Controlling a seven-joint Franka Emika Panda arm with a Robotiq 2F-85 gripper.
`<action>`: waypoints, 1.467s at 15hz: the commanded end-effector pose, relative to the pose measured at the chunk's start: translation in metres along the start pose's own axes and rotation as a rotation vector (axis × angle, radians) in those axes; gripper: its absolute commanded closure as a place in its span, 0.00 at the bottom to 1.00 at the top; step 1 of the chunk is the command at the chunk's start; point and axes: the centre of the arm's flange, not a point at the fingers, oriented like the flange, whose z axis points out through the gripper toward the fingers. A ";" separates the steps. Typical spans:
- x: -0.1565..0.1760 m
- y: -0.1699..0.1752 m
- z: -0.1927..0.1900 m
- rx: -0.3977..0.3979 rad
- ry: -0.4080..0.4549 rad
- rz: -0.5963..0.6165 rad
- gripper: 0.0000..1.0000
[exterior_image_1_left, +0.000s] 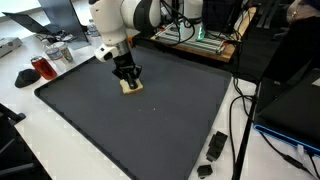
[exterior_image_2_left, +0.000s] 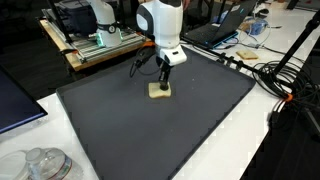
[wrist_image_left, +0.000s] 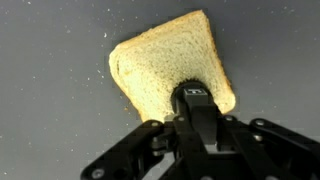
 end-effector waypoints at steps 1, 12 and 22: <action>0.005 -0.015 0.001 -0.055 -0.028 0.044 0.95; 0.029 -0.043 0.002 -0.161 -0.137 0.095 0.95; 0.030 -0.024 0.032 -0.078 -0.083 -0.009 0.95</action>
